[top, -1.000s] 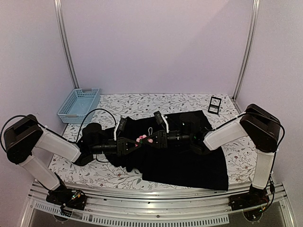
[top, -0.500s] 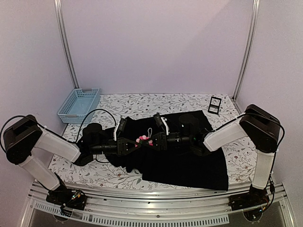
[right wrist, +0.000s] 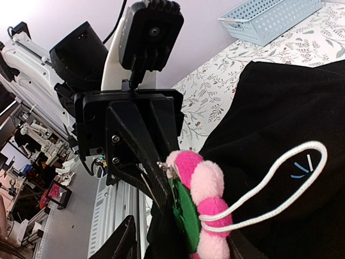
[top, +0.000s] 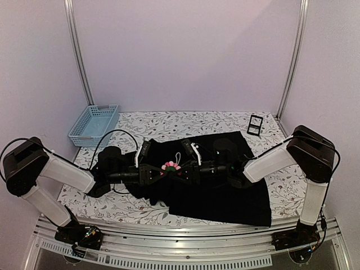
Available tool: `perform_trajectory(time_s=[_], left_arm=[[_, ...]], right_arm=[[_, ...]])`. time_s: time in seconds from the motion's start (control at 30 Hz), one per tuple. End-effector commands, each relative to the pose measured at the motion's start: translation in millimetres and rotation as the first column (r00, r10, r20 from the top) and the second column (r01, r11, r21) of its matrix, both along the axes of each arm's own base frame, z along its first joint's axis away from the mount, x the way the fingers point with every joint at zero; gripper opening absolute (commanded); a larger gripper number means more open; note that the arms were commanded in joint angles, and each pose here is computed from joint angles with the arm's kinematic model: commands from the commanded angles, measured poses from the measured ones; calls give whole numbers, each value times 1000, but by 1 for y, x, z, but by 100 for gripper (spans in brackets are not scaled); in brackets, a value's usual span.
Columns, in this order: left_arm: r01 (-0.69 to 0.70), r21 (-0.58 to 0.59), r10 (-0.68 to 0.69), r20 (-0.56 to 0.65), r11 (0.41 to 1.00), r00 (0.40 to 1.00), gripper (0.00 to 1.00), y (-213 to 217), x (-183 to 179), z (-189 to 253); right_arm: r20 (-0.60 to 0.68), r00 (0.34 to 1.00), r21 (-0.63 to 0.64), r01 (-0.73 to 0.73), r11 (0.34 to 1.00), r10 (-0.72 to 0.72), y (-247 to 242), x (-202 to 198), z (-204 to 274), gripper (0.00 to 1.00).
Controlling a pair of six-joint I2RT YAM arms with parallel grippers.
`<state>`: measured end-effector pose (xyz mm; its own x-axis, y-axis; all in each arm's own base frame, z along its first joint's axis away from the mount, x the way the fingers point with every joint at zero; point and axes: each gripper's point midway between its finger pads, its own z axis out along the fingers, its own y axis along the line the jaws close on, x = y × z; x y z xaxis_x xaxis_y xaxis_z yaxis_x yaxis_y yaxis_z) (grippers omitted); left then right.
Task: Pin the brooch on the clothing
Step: Pin the flattened clothing at the center of the board.
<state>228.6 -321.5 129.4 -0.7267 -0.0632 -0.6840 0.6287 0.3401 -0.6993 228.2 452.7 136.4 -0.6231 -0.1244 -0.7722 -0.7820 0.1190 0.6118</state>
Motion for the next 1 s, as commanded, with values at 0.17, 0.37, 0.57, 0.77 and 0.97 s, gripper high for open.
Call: perform_trajectory(time_s=[0.17, 0.37, 0.57, 0.77, 0.97], left_arm=[[33, -29, -33, -5, 999, 999, 0, 0, -13, 7], [46, -58, -47, -16, 997, 999, 0, -3, -16, 8], [54, -74, -57, -38, 996, 998, 0, -5, -16, 4], [30, -90, -34, -50, 996, 998, 0, -6, -10, -4], [18, -83, -23, -59, 996, 998, 0, -7, -7, -14]], right_arm=[[96, 993, 4, -69, 998, 68, 0, -12, 5, 48], [103, 991, 11, -87, 996, 85, 6, -10, 7, 44], [40, 995, 6, -88, 996, 88, 14, -6, -6, 44], [28, 998, 26, -62, 998, 61, 15, 2, -6, 37], [-74, 997, 76, -30, 997, 35, 11, 15, -9, 26]])
